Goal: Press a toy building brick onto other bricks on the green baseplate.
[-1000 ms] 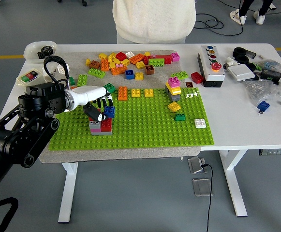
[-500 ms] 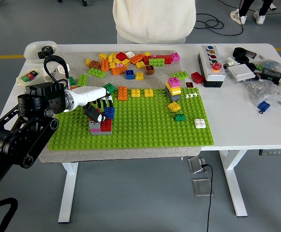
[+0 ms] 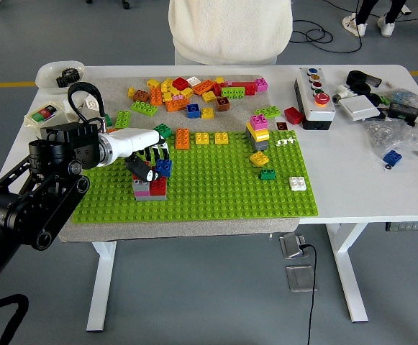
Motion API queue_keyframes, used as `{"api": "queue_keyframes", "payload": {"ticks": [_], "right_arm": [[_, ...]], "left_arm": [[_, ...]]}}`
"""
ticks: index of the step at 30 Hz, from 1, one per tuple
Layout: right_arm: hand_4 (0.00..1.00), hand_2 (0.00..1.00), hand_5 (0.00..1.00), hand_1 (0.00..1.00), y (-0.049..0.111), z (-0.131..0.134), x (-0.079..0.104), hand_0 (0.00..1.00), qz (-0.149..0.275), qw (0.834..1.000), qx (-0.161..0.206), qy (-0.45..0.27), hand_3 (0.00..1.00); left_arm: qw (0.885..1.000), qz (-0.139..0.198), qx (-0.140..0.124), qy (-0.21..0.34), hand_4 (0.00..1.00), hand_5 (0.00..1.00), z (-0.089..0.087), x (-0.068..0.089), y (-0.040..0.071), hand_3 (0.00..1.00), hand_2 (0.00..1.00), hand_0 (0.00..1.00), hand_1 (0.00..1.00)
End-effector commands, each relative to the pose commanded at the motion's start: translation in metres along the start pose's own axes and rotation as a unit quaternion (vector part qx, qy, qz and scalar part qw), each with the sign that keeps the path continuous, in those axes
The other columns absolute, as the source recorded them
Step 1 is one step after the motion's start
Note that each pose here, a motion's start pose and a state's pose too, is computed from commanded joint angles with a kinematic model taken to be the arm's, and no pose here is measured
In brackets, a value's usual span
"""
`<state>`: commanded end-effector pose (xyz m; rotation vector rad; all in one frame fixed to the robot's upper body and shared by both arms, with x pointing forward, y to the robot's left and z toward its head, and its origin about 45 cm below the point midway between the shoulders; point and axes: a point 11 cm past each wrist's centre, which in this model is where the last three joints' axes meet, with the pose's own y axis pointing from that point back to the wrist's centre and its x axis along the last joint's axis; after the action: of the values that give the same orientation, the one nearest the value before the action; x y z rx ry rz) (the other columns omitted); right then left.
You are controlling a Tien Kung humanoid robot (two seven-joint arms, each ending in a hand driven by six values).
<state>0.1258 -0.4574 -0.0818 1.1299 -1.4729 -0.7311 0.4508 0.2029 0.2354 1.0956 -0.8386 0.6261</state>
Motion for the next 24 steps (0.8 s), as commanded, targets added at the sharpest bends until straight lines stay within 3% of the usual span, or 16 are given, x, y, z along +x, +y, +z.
{"api": "queue_keyframes", "payload": {"ticks": [24], "right_arm": [[0.869,0.682,0.519,0.642,0.0000,-0.0006,0.0003,0.747,0.000,1.000,0.001,-0.001,0.609]], "left_arm": [[1.000,-0.002,0.008,0.001,0.433,0.047,-0.0029,-0.0004,-0.0001,0.540,0.558,0.627,0.590]]}}
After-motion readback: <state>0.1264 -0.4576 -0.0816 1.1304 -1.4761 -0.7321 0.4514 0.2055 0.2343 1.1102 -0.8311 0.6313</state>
